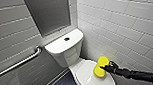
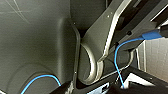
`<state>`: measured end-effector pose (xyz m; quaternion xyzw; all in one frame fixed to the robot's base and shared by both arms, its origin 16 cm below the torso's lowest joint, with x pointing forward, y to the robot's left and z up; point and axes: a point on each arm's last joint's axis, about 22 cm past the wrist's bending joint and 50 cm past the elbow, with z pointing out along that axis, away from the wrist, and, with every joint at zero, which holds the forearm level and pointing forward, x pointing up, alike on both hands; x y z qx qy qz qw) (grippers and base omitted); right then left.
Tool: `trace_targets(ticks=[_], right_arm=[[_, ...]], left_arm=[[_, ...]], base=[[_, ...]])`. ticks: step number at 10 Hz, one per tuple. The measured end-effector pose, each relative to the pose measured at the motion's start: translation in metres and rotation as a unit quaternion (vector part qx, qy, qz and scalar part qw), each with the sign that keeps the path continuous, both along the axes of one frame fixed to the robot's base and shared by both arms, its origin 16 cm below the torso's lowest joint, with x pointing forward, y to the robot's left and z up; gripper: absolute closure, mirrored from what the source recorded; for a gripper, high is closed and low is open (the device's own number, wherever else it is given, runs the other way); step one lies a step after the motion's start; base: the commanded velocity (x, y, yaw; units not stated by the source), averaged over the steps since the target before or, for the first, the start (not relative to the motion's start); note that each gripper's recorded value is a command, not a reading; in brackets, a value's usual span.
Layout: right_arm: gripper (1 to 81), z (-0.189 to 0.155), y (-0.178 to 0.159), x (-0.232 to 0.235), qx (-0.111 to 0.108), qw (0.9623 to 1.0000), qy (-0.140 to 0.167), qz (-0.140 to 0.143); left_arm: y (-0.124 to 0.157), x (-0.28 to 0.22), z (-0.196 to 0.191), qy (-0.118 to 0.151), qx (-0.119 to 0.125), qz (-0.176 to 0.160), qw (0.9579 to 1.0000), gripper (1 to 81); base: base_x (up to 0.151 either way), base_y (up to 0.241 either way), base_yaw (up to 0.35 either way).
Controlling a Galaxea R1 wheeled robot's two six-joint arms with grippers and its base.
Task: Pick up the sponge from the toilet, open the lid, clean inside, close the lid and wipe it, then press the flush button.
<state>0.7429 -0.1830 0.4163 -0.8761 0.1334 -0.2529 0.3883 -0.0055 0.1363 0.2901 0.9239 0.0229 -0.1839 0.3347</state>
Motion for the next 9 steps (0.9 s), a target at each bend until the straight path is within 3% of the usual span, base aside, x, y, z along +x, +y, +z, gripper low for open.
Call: trace_targets(ticks=[2, 4, 6, 9], right_arm=[[81.1, -0.019, 0.011, 0.011, -0.010, 0.9999, 0.013, 0.000], [81.1, -0.017, 0.036, 0.033, -0.006, 0.9999, 0.012, 0.004], [81.1, -0.018, 0.054, 0.049, 0.003, 0.9998, 0.014, 0.012], [81.1, -0.029, 0.055, 0.057, 0.007, 0.9996, 0.028, -0.004]], left_arm=[[0.001, -0.020, -0.002, 0.011, 0.010, -0.004, 0.9999, 1.0], [0.003, -0.029, -0.014, 0.015, 0.026, -0.011, 0.9995, 1.0], [-0.019, -0.043, -0.007, 0.033, 0.016, -0.006, 0.9993, 1.0], [-0.014, -0.050, -0.005, 0.041, 0.019, -0.007, 0.9989, 1.0]], base=[[0.000, 0.000, 0.000], [0.000, 0.000, 0.000], [0.000, 0.000, 0.000], [0.000, 0.000, 0.000]])
